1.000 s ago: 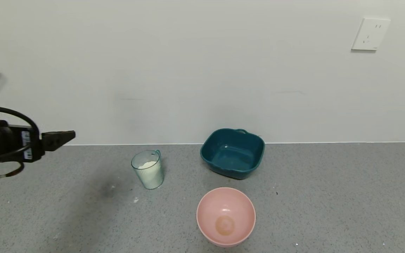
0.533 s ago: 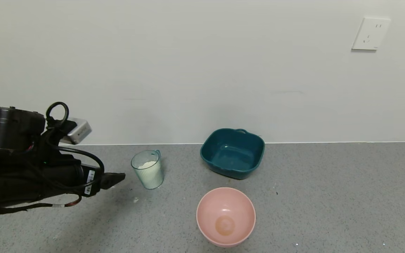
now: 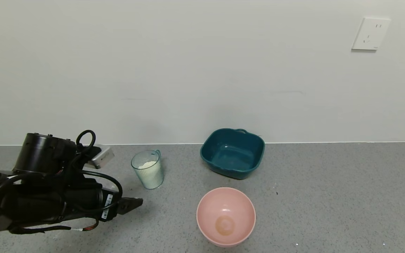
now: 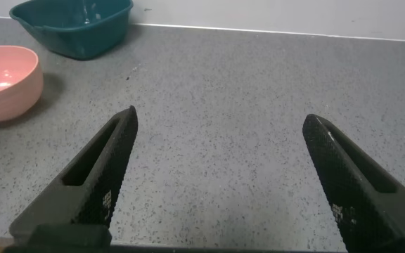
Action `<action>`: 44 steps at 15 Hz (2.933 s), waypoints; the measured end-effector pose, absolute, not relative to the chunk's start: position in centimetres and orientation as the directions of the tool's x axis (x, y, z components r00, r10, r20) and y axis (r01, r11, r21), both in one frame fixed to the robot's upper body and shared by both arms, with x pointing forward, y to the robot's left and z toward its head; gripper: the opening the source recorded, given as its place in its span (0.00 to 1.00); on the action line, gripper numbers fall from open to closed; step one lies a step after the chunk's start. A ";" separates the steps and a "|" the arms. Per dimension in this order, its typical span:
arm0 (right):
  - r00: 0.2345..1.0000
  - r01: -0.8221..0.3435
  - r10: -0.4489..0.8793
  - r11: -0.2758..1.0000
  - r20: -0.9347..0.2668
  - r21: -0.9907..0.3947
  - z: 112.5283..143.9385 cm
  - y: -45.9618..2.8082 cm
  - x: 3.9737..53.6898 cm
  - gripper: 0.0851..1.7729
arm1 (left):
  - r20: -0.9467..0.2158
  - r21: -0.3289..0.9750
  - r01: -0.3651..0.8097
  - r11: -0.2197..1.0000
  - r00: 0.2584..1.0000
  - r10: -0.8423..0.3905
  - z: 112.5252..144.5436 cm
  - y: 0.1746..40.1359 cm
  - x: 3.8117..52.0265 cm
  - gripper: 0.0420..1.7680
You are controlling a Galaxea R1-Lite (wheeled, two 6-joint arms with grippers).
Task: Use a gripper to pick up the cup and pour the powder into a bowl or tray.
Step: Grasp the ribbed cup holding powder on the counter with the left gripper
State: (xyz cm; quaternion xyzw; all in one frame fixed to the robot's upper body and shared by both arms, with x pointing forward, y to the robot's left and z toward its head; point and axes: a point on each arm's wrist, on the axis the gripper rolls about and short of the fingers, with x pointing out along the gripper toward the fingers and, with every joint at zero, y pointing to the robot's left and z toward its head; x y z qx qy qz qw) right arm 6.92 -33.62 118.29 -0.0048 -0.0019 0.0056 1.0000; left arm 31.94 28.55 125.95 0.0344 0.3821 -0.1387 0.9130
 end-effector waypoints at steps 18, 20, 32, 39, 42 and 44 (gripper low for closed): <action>1.000 -0.012 0.012 1.000 0.003 -0.010 118.3 -33.6 6.9 0.96 | -0.587 -0.026 0.160 0.987 0.797 -0.145 116.7 26.6 37.0 0.97; 1.000 -0.012 0.012 1.000 0.003 -0.010 118.3 -33.6 6.9 0.96 | -0.559 -0.021 0.151 0.988 0.817 -0.137 116.2 26.4 37.4 0.97; 1.000 -0.011 0.011 1.000 0.003 -0.010 118.3 -33.6 6.9 0.96 | -0.370 -0.010 0.093 0.996 0.925 -0.090 112.7 25.9 40.3 0.97; 1.000 -0.011 0.011 1.000 0.004 -0.010 118.3 -33.6 6.9 0.96 | -0.328 -0.008 0.067 0.998 0.942 -0.066 111.8 25.8 41.5 0.97; 1.000 -0.011 0.011 1.000 0.004 -0.010 118.3 -33.6 6.9 0.96 | -0.308 -0.008 0.060 0.998 0.949 -0.060 111.9 25.7 42.2 0.97; 1.000 -0.011 0.011 1.000 0.003 -0.009 118.3 -33.6 6.9 0.96 | -0.288 0.000 0.027 1.000 0.957 -0.026 112.0 25.7 42.9 0.97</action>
